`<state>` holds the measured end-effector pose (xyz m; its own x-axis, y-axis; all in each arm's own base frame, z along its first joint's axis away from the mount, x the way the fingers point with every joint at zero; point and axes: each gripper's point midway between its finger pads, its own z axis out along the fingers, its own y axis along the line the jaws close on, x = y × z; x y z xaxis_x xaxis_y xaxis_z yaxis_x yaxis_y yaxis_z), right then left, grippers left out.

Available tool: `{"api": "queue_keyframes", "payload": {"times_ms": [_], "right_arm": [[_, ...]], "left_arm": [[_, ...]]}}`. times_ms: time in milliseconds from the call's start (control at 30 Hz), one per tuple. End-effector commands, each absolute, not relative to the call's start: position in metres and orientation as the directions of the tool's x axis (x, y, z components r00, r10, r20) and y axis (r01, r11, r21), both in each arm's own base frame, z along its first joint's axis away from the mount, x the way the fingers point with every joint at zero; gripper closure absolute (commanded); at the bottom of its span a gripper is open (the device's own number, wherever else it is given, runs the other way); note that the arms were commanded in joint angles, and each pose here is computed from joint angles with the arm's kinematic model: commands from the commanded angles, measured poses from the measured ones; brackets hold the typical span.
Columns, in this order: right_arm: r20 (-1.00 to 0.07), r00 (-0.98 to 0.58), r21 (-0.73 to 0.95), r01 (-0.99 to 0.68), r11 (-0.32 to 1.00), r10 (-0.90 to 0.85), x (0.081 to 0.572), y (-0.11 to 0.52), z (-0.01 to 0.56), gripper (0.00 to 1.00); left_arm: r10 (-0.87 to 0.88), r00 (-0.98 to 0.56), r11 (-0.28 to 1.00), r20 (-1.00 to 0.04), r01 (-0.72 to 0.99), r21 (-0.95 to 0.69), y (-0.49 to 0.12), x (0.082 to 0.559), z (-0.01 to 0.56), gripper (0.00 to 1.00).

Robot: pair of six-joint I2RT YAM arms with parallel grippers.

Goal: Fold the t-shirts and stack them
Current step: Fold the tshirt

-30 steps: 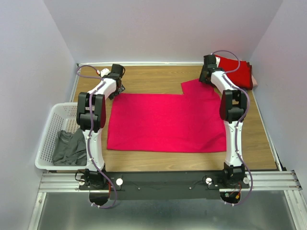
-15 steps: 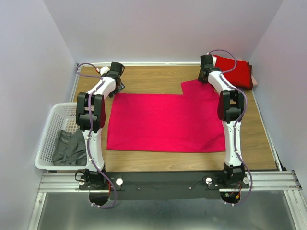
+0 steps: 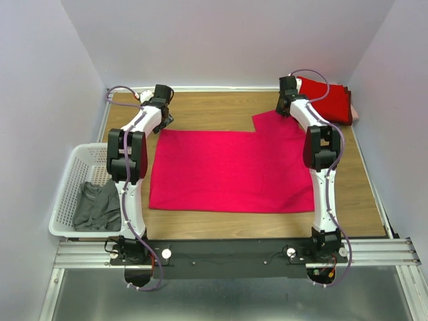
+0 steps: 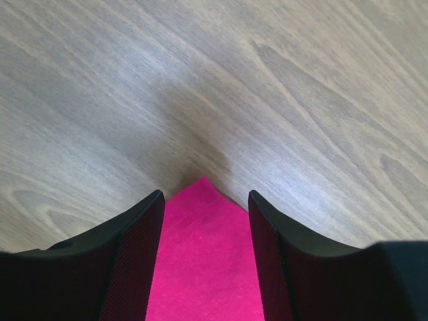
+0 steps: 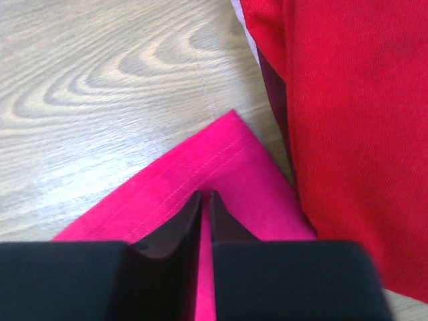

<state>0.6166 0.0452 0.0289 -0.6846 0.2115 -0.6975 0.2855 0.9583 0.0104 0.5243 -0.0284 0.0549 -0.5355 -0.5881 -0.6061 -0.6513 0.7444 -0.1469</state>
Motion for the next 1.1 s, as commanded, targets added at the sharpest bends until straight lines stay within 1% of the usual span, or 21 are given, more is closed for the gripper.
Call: {"api": "queue_keyframes", "payload": {"times_ms": [0,33,67,100,167,200,267,300,367,533,567,600,700,767,900,1033,1067], "right_arm": [[-0.665,-0.722,-0.013,0.270,0.963,0.194,0.607,0.051,0.015,0.77],[-0.668,-0.718,-0.015,0.272,0.962,0.192,0.608,0.050,0.017,0.72],[-0.673,-0.715,-0.015,0.272,0.962,0.191,0.609,0.050,0.020,0.66],[-0.674,-0.715,-0.018,0.268,0.963,0.186,0.609,0.050,0.021,0.56],[-0.681,-0.708,-0.019,0.271,0.962,0.186,0.610,0.048,0.026,0.49],[-0.682,-0.707,-0.017,0.269,0.963,0.185,0.610,0.050,0.027,0.44],[-0.687,-0.703,-0.017,0.269,0.963,0.184,0.611,0.049,0.031,0.39],[-0.690,-0.700,-0.020,0.273,0.962,0.184,0.611,0.048,0.033,0.37],[-0.693,-0.698,-0.023,0.273,0.962,0.182,0.611,0.048,0.035,0.33],[-0.707,-0.681,-0.019,0.286,0.958,0.189,0.613,0.045,0.044,0.30],[-0.709,-0.679,-0.019,0.286,0.958,0.188,0.614,0.045,0.045,0.28],[-0.716,-0.672,-0.015,0.288,0.958,0.191,0.616,0.045,0.048,0.28],[-0.724,-0.662,-0.004,0.286,0.958,0.194,0.620,0.047,0.053,0.25],[-0.728,-0.657,0.002,0.283,0.959,0.195,0.622,0.049,0.055,0.21],[-0.742,-0.641,0.012,0.280,0.960,0.197,0.626,0.050,0.061,0.18],[-0.733,-0.650,0.024,0.270,0.962,0.201,0.628,0.053,0.052,0.19],[-0.725,-0.659,0.023,0.267,0.963,0.200,0.627,0.054,0.045,0.22]], "left_arm": [[-0.585,-0.545,0.749,-0.600,-0.646,-0.144,-0.029,0.530,0.046,0.49],[-0.584,-0.545,0.750,-0.601,-0.645,-0.144,-0.030,0.530,0.046,0.53],[-0.583,-0.546,0.752,-0.602,-0.643,-0.144,-0.030,0.531,0.046,0.54],[-0.579,-0.546,0.754,-0.605,-0.640,-0.144,-0.031,0.532,0.046,0.55],[-0.576,-0.549,0.755,-0.606,-0.641,-0.136,-0.030,0.533,0.045,0.63],[-0.573,-0.553,0.755,-0.605,-0.643,-0.127,-0.030,0.532,0.043,0.65],[-0.568,-0.557,0.754,-0.606,-0.648,-0.111,-0.028,0.531,0.041,0.66],[-0.567,-0.555,0.752,-0.609,-0.650,-0.109,-0.027,0.531,0.042,0.71],[-0.563,-0.557,0.752,-0.610,-0.651,-0.099,-0.025,0.530,0.041,0.74],[-0.558,-0.555,0.752,-0.617,-0.653,-0.092,-0.023,0.530,0.043,0.90],[-0.556,-0.556,0.752,-0.617,-0.653,-0.090,-0.023,0.531,0.042,0.93],[-0.556,-0.554,0.752,-0.619,-0.653,-0.090,-0.022,0.531,0.043,1.00],[-0.553,-0.553,0.752,-0.623,-0.653,-0.088,-0.022,0.531,0.046,1.00],[-0.550,-0.550,0.755,-0.628,-0.650,-0.092,-0.022,0.532,0.049,1.00],[-0.543,-0.537,0.762,-0.646,-0.639,-0.109,-0.022,0.535,0.061,1.00],[-0.539,-0.533,0.763,-0.652,-0.636,-0.111,-0.020,0.537,0.068,1.00],[-0.538,-0.533,0.764,-0.653,-0.635,-0.112,-0.020,0.537,0.068,1.00]]}}
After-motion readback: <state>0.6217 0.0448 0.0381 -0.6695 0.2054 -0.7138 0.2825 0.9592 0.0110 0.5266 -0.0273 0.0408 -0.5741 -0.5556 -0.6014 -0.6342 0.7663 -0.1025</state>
